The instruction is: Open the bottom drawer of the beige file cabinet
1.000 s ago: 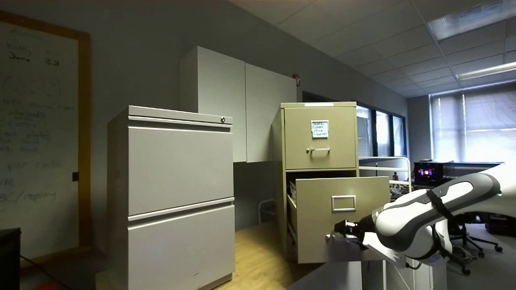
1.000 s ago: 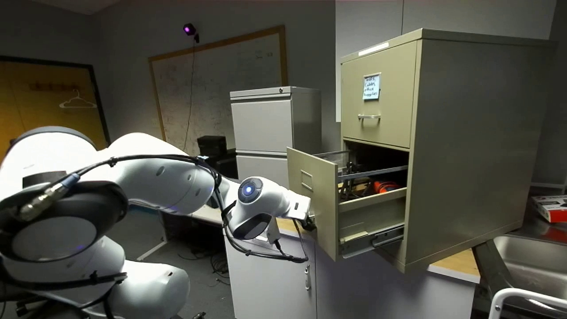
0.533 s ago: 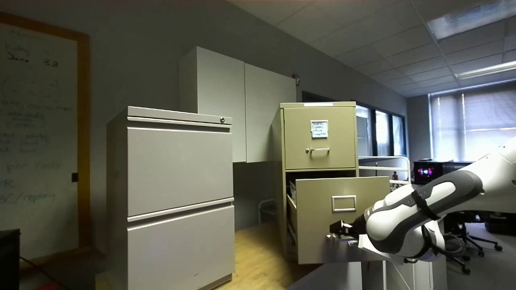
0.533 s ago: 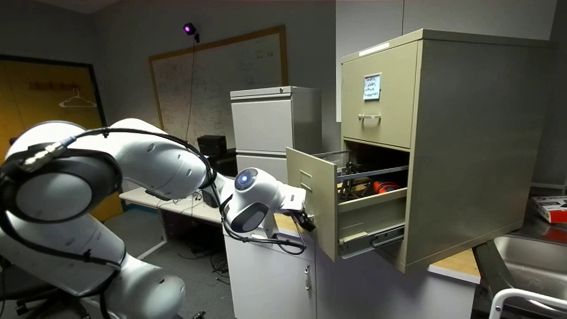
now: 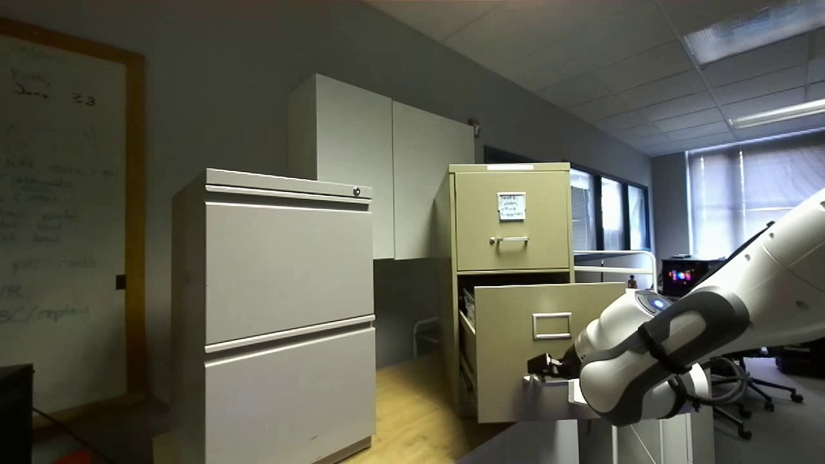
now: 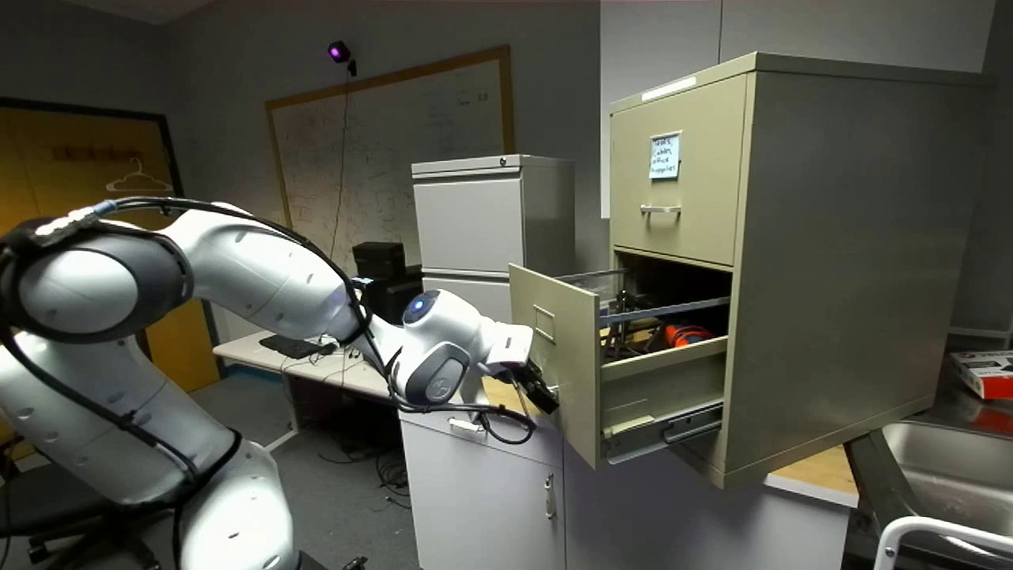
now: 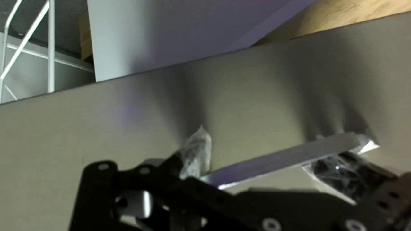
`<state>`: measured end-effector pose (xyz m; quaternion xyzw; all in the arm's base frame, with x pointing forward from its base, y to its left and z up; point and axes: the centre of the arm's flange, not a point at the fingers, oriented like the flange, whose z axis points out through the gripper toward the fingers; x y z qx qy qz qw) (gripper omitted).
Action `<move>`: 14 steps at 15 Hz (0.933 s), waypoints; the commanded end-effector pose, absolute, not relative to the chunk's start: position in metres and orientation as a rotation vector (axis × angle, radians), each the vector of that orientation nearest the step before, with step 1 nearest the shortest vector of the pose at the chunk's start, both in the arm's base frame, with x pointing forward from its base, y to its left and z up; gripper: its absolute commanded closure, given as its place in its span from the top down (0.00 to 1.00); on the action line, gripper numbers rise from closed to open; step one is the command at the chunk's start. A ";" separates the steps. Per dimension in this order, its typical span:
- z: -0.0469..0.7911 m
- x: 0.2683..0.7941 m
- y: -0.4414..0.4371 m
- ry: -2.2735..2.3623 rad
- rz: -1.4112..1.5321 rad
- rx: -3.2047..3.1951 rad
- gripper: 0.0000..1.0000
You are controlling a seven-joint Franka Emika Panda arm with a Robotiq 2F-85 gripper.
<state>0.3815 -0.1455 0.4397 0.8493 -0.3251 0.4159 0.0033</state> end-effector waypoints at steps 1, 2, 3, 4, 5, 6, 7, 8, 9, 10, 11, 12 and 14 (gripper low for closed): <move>0.478 0.343 -0.088 -0.842 1.414 2.554 1.00; 0.482 0.341 -0.084 -0.830 1.410 2.542 1.00; 0.486 0.340 -0.079 -0.812 1.403 2.530 1.00; 0.492 0.338 -0.075 -0.792 1.397 2.516 1.00; 0.500 0.335 -0.071 -0.768 1.402 2.496 1.00; 0.511 0.331 -0.066 -0.731 1.427 2.463 1.00; 0.527 0.329 -0.054 -0.677 1.476 2.430 1.00; 0.543 0.326 -0.038 -0.621 1.526 2.391 1.00; 0.556 0.321 -0.021 -0.566 1.539 2.368 1.00; 0.566 0.318 -0.010 -0.549 1.483 2.427 1.00; 0.566 0.320 -0.003 -0.540 1.456 2.446 1.00; 0.567 0.316 0.002 -0.503 1.396 2.527 1.00; 0.559 0.312 0.012 -0.481 1.288 2.637 1.00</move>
